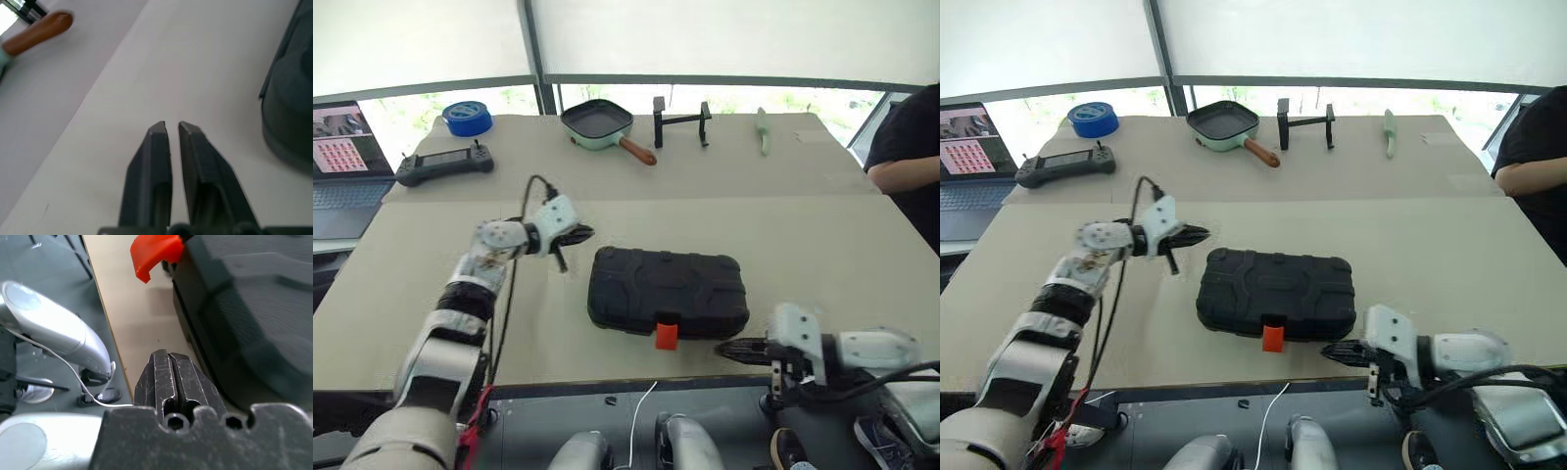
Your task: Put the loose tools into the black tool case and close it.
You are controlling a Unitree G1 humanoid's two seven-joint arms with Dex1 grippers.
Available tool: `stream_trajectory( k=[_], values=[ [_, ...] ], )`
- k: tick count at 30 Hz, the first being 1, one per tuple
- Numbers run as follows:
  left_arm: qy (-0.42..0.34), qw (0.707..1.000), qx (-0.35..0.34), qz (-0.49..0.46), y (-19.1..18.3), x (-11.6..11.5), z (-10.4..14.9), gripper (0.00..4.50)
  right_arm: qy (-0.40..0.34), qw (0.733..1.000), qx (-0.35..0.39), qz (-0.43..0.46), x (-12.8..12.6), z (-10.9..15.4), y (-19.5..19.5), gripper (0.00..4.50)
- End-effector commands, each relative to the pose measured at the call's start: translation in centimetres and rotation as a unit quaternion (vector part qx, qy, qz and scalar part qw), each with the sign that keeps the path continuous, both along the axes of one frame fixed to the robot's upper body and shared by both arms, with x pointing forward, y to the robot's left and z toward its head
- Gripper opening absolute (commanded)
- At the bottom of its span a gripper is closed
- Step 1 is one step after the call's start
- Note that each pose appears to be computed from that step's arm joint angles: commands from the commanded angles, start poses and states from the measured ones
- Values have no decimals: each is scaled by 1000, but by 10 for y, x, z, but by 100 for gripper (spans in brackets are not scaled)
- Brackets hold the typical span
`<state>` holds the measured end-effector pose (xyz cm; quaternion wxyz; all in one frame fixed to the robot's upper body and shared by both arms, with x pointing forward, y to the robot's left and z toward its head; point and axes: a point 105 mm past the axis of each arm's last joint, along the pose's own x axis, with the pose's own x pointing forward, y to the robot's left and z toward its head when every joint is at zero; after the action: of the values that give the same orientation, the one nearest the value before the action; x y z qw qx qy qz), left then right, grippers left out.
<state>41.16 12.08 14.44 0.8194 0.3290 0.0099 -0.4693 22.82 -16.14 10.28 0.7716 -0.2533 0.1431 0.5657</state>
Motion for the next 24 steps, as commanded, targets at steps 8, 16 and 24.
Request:
stream_trajectory(
  k=[8, 16, 24],
  values=[
    [40, 971, 134, -196, -10, -50, -32, 7, -126, 987, -37, -89, 78, 26, -10, 0],
    [41, 980, 57, -188, -13, -64, 4, 7, -125, 984, -42, -121, 88, 45, -42, 0],
    [121, 961, -56, -243, -57, -84, 62, 7, -104, 987, -27, -118, 62, 53, -53, 0]
  ],
)
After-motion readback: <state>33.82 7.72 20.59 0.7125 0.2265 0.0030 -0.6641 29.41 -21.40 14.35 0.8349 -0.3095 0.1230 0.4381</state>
